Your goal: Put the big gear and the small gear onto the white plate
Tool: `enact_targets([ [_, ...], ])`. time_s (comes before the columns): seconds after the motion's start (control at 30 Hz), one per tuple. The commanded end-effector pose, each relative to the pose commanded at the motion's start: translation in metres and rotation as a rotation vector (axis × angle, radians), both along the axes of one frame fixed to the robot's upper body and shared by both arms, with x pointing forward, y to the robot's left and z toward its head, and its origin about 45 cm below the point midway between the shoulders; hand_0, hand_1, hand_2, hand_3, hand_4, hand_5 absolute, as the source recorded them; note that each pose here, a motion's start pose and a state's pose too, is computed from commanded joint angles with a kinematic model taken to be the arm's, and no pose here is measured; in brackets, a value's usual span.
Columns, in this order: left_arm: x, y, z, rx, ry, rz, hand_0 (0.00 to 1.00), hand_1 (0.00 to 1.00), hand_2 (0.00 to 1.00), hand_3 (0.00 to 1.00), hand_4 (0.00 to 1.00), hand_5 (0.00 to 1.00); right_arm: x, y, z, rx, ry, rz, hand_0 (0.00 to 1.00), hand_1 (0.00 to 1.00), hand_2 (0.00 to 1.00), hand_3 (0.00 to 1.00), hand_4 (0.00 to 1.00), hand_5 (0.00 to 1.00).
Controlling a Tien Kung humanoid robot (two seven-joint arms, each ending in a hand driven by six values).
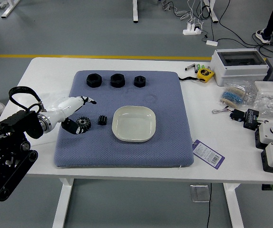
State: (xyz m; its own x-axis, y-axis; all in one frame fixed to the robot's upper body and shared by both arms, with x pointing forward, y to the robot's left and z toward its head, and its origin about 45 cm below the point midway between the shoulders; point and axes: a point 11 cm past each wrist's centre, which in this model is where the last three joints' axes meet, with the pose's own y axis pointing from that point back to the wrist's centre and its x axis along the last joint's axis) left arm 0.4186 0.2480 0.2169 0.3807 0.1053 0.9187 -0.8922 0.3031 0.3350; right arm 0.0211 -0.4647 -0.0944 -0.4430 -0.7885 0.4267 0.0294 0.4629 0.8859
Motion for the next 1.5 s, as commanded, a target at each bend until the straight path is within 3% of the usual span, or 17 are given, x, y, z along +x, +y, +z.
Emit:
enact_targets([
  [0.2,0.0081,-0.003,-0.005,0.084,0.037,-0.026,0.769,0.807,0.884,0.838,0.902,0.002,0.002,0.0,0.0,-0.001,-0.003,-0.002,0.654,0.644,0.725,0.572,0.788,0.714],
  [0.23,0.0091,-0.004,-0.006,0.099,0.044,-0.031,0.75,0.759,0.827,0.787,0.884,0.002,0.002,0.0,0.0,-0.001,-0.004,-0.002,0.654,0.645,0.726,0.573,0.788,0.714],
  [0.4,0.0151,-0.006,-0.009,0.136,0.059,-0.041,0.75,0.759,0.827,0.787,0.884,0.002,0.004,0.0,0.001,-0.002,-0.006,0.003,0.654,0.645,0.726,0.573,0.788,0.714],
  [0.43,0.0163,-0.006,-0.01,0.139,0.061,-0.041,0.735,0.717,0.781,0.757,0.873,0.002,0.005,-0.001,0.001,-0.002,-0.007,0.003,0.654,0.645,0.726,0.573,0.788,0.713],
  [0.6,0.0209,-0.005,-0.013,0.159,0.072,-0.039,0.735,0.717,0.781,0.757,0.873,0.002,0.006,-0.001,0.001,-0.003,-0.01,0.002,0.654,0.645,0.726,0.573,0.788,0.713],
  [1.2,0.0278,-0.005,-0.026,0.186,0.1,-0.043,0.695,0.675,0.728,0.671,0.826,0.002,0.01,-0.002,0.002,-0.005,-0.016,0.004,0.653,0.645,0.726,0.572,0.788,0.713],
  [1.23,0.0278,-0.005,-0.026,0.188,0.103,-0.041,0.569,0.544,0.604,0.546,0.579,0.002,0.011,-0.002,0.002,-0.005,-0.017,0.004,0.654,0.645,0.726,0.573,0.788,0.713],
  [1.4,0.0279,-0.003,-0.029,0.186,0.112,-0.035,0.569,0.544,0.604,0.546,0.579,0.002,0.011,-0.002,0.002,-0.005,-0.018,0.003,0.654,0.645,0.726,0.573,0.788,0.713],
  [1.43,0.0279,-0.003,-0.03,0.184,0.114,-0.033,0.466,0.49,0.519,0.52,0.46,0.002,0.01,-0.002,0.002,-0.005,-0.017,0.003,0.654,0.645,0.727,0.573,0.788,0.714],
  [1.5,0.0278,-0.003,-0.03,0.183,0.115,-0.031,0.466,0.49,0.519,0.52,0.46,0.002,0.01,-0.002,0.002,-0.004,-0.017,0.003,0.654,0.645,0.727,0.573,0.788,0.714],
])
